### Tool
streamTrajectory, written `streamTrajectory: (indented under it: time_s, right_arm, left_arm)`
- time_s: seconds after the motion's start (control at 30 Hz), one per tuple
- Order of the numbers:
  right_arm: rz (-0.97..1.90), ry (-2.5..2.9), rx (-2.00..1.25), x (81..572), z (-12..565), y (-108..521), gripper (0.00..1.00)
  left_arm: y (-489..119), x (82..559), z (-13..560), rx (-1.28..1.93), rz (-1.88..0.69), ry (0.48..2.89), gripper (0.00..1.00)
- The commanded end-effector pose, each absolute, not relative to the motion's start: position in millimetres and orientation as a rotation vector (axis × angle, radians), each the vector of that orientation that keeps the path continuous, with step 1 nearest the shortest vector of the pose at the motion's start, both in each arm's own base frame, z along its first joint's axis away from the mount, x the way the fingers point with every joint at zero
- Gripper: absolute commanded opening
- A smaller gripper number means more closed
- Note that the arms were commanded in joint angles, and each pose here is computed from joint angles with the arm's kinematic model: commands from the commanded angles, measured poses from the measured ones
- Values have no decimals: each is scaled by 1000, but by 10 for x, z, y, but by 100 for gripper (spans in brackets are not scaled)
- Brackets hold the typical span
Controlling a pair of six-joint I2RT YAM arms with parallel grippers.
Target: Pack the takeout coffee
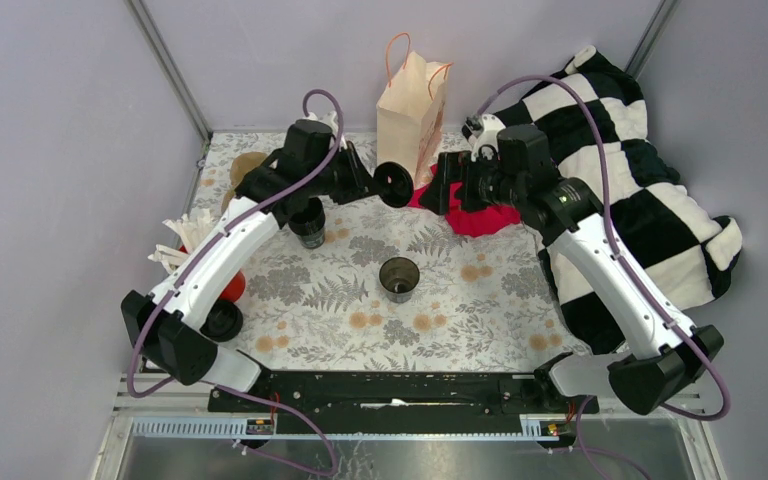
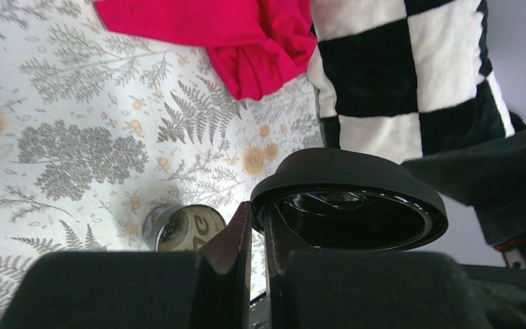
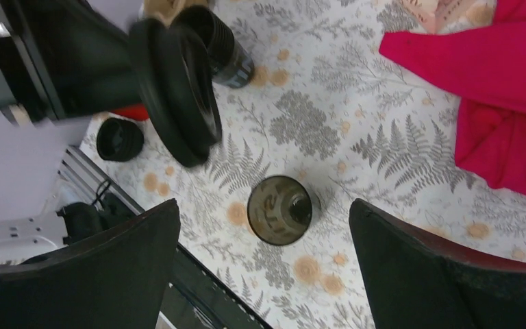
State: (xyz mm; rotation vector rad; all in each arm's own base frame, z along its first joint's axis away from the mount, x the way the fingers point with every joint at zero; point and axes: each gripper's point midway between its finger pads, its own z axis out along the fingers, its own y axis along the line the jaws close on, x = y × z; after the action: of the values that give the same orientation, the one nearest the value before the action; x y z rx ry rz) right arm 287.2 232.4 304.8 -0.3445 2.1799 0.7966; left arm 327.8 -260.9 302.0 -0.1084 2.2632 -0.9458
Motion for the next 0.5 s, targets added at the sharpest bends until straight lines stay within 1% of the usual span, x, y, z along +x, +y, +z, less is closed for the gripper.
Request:
streamTrajectory:
  time_s: [0.0,0.17,0.33,0.47]
  right_arm:
    - [878,2119,-323,3044,3313,2533,98]
    - [919,2151,-376,3061,3214,2649,91]
    - [792,2071,-658,2928,3020,2633,93]
    - [739,1884,-893,2745,2991,2585,92]
  left_arm:
    - [-2707,3284,2979,-123,-943,2265,0]
    - [-2659,3239,2781,-122,-861,2380,0]
    - [-2640,3073,2553,-73,-824,2537,0]
    - [-2601,2913,2374,-53,-794,2662,0]
